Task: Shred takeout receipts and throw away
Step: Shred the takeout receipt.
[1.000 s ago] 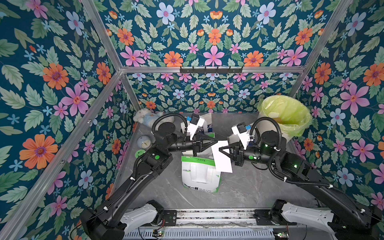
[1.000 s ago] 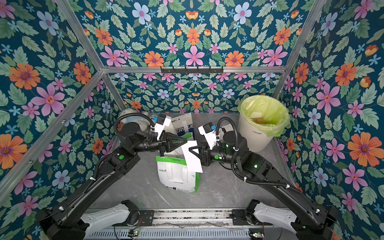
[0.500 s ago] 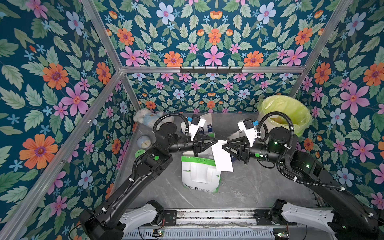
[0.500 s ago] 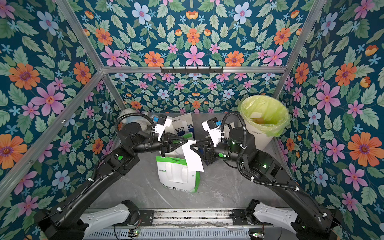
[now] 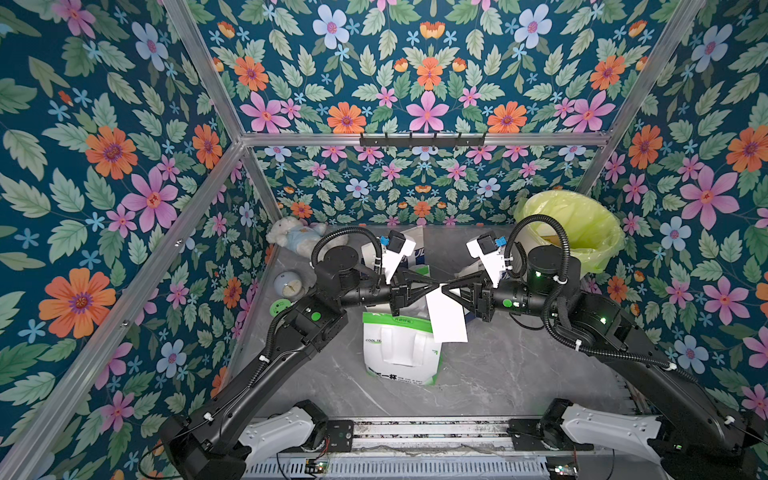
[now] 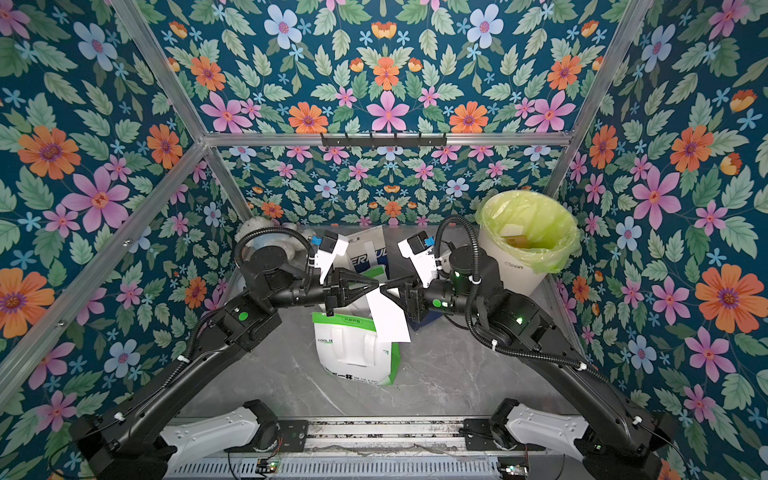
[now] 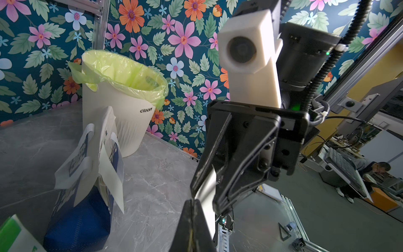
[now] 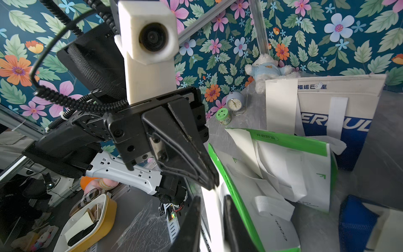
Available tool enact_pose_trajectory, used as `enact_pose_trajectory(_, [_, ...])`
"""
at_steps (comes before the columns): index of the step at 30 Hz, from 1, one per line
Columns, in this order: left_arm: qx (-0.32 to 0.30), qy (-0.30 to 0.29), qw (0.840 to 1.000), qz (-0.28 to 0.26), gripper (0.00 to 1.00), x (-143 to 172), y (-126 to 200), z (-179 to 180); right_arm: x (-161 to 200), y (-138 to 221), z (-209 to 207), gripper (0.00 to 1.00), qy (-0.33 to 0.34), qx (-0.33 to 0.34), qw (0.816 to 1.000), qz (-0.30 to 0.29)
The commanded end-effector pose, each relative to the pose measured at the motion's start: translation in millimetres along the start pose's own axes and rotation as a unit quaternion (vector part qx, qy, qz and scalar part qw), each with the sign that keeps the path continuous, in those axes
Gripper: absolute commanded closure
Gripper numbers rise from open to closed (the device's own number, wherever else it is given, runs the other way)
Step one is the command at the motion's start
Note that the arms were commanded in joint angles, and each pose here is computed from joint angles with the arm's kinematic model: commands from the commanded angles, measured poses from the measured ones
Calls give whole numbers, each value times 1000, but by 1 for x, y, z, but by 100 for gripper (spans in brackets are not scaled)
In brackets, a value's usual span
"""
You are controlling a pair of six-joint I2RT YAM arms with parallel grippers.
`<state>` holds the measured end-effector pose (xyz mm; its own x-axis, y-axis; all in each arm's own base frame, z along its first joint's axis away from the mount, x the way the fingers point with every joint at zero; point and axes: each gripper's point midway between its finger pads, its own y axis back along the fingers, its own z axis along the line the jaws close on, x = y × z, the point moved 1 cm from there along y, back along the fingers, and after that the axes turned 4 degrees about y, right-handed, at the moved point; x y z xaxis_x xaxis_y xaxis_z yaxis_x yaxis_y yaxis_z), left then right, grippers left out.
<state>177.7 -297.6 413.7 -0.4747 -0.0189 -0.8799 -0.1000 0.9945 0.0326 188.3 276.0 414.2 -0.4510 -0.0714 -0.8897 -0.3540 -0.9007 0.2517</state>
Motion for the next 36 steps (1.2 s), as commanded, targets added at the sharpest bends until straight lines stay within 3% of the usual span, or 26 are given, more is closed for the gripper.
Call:
enact_pose_trajectory(1, [2,-16,1000,-11,100,-6,2,-4,-2,0,4,83,5,-12,1000,-3])
enact_pose_trajectory(13, [5,-11,1000,-7,100,0,-1,-2,2,-8,0,91,-7,-14,1000,-1])
enact_pose_trajectory(36, [10,-14,1000,-12,100,-1,-2,-4,-4,-8,-1,86,-9,-13,1000,-11])
